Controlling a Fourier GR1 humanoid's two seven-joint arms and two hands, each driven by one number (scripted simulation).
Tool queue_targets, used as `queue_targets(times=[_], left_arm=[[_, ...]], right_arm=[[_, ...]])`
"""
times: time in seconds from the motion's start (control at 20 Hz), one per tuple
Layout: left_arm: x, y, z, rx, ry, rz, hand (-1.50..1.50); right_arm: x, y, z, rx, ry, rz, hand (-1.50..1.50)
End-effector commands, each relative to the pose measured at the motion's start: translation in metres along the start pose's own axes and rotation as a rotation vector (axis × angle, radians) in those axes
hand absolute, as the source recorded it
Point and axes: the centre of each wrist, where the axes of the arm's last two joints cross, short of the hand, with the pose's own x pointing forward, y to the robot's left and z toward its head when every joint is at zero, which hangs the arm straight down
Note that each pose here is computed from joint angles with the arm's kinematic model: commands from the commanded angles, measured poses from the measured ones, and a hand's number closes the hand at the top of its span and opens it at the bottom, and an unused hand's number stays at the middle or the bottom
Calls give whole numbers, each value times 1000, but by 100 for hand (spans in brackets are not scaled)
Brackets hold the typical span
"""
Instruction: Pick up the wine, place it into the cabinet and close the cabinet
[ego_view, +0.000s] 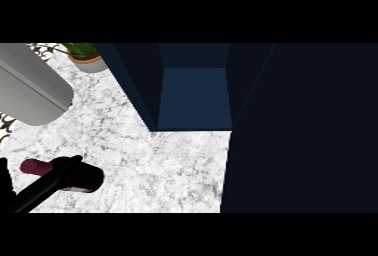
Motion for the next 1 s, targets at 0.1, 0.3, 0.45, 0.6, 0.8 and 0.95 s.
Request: queue_targets(times=[0.1, 0.3, 0.45, 0.6, 0.8, 0.95], left_arm=[[-23, 31, -11, 35, 27, -8, -150], [-60, 23, -15, 27, 42, -11, -150], [-66, 39, -24, 32, 54, -10, -150], [-93, 33, -37, 15, 86, 6, -150], [-101, 36, -39, -2, 70, 13, -150], [-122, 37, -27, -18, 102, 20, -150]], right_arm=[[54, 3, 41, 2, -81, -45, -150], [48, 4, 32, 11, -77, -29, -150], [52, -1, 41, 44, -95, -17, -150], [49, 3, 37, 20, -80, -37, -150], [42, 0, 32, 6, -82, -20, -150], [51, -2, 40, 41, -80, -14, -150]])
